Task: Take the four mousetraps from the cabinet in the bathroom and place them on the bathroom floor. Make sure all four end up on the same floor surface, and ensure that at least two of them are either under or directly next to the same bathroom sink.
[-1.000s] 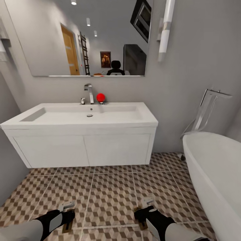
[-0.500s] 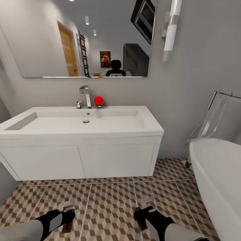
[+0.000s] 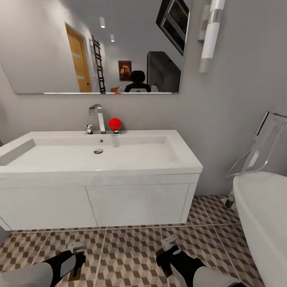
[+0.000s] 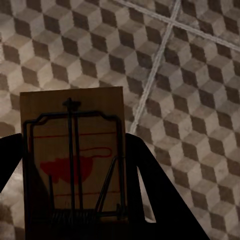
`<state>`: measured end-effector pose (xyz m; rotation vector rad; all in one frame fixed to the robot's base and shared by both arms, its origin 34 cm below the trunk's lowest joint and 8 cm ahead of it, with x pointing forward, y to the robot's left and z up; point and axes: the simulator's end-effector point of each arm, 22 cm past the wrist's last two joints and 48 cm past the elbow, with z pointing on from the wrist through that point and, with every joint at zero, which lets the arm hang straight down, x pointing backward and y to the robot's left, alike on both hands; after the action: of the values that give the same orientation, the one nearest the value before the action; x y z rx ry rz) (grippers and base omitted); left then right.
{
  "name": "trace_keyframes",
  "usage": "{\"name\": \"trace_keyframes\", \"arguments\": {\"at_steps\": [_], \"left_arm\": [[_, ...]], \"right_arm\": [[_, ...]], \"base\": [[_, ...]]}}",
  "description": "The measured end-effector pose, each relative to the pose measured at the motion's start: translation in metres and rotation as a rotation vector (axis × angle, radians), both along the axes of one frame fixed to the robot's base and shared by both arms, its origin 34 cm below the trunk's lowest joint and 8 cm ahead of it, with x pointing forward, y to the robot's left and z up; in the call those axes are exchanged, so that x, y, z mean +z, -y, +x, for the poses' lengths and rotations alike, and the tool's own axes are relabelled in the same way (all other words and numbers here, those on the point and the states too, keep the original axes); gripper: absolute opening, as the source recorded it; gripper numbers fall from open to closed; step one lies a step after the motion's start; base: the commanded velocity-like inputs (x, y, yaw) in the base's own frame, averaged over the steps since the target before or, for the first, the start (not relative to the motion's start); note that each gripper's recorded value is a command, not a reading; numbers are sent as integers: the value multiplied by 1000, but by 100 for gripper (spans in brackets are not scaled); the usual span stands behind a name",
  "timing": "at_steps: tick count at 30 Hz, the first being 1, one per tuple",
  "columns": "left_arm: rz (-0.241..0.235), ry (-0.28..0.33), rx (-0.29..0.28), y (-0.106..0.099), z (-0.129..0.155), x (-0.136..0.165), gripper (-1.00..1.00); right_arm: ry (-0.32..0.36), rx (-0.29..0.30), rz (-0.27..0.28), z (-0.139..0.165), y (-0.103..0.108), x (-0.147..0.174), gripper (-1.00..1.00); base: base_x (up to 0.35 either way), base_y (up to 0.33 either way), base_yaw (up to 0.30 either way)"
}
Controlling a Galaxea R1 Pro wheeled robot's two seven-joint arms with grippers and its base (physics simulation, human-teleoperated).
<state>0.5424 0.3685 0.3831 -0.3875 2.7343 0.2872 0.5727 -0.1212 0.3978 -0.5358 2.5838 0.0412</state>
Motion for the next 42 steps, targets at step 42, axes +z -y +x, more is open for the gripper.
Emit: {"name": "trace_keyframes", "arguments": {"at_steps": [42], "left_arm": [[-57, -10, 87, 5, -23, -75, -100]], "right_arm": [[-20, -153, 186, -3, -24, -58, -100]], "base": [[7, 0, 0]]}}
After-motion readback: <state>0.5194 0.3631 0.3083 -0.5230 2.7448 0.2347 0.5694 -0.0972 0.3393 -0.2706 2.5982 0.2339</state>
